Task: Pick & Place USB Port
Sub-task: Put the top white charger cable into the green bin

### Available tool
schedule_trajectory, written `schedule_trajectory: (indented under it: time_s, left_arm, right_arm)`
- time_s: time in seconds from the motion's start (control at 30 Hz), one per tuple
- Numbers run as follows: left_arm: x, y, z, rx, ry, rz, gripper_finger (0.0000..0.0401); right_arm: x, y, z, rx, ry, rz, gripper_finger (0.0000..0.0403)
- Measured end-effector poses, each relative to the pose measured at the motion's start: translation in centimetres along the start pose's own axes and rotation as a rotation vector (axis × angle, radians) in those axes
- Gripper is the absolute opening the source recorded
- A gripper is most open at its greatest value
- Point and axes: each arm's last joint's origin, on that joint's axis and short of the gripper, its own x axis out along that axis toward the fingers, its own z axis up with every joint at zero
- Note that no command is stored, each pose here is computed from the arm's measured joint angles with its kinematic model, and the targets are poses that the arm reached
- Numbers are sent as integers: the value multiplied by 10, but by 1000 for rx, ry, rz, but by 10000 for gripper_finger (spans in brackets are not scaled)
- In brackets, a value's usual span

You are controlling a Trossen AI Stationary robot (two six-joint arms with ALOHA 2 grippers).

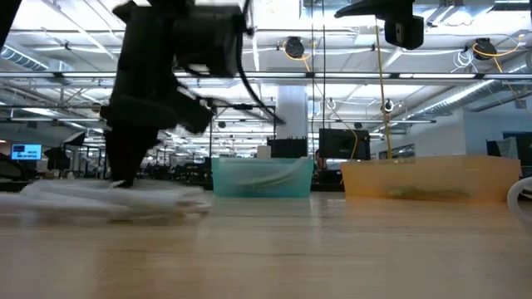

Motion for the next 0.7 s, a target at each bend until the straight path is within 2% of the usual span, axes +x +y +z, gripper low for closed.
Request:
schedule_trajectory:
  time_s: [0.17, 0.4, 0.53, 0.7]
  left_arm:
    - [-40, 16, -1, -48, -159, -45, 34]
    - [-96, 57, -1, -157, -378, -166, 34]
    - [-116, 85, 4, -218, -466, -208, 34]
    - [-133, 117, 23, -254, -530, -221, 34]
  right_arm:
    - [0, 0, 0, 0, 0, -3, 169]
    - [2, -4, 4, -1, -13, -19, 169]
    - [3, -6, 8, -1, -26, -30, 169]
    - [4, -9, 13, -5, -40, -42, 169]
